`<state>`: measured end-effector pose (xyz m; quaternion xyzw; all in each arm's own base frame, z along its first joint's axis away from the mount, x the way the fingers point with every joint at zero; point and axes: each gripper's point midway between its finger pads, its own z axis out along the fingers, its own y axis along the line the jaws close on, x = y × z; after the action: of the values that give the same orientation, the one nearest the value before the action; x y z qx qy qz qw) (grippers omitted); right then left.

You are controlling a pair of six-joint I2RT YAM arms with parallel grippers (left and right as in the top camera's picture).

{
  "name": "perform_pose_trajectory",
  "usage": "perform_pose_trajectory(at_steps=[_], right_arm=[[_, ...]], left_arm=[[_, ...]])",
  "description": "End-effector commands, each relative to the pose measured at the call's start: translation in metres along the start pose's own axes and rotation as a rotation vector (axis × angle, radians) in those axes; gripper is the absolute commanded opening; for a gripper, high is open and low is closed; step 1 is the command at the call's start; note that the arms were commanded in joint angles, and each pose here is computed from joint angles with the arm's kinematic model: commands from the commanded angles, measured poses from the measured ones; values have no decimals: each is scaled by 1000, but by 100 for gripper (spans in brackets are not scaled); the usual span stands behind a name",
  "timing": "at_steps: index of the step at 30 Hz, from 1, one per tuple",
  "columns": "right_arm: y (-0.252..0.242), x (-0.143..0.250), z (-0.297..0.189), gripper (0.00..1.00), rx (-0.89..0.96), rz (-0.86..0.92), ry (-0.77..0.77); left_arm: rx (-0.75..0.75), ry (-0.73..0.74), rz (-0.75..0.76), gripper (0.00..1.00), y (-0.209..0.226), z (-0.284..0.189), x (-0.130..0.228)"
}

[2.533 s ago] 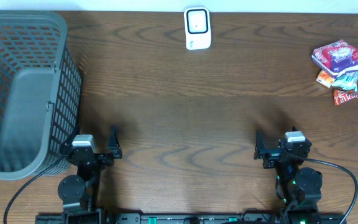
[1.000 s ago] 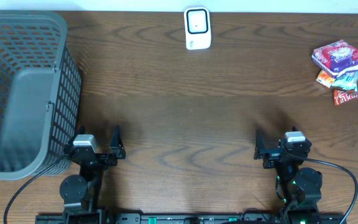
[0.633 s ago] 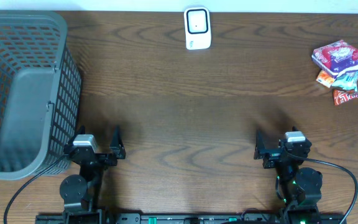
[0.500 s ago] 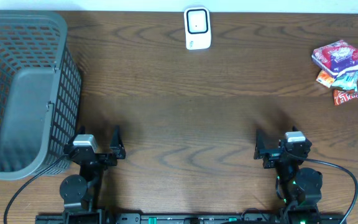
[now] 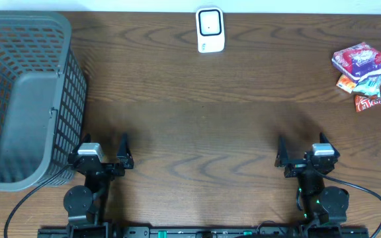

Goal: Scan the item barcode

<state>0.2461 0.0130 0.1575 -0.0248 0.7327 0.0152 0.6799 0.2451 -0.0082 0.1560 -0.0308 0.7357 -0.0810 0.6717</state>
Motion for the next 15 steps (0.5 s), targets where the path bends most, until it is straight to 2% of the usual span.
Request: perform_pose_trajectory(at_steps=[1,7,11,15], right_arm=[[-12,1,-1,99,49,-8,-1],[-19,1,-1,99,82,-13,1],[-20,2,-1,99,86,-146,9],[-20,2,-1,99,87,-163,11]], left_arm=[[10,53,-17,98,-1,0,15],[10,53,-17,98,-1,0,15],[9,53,-17,98,-1,0,15],[10,53,-17,98,-1,0,15]])
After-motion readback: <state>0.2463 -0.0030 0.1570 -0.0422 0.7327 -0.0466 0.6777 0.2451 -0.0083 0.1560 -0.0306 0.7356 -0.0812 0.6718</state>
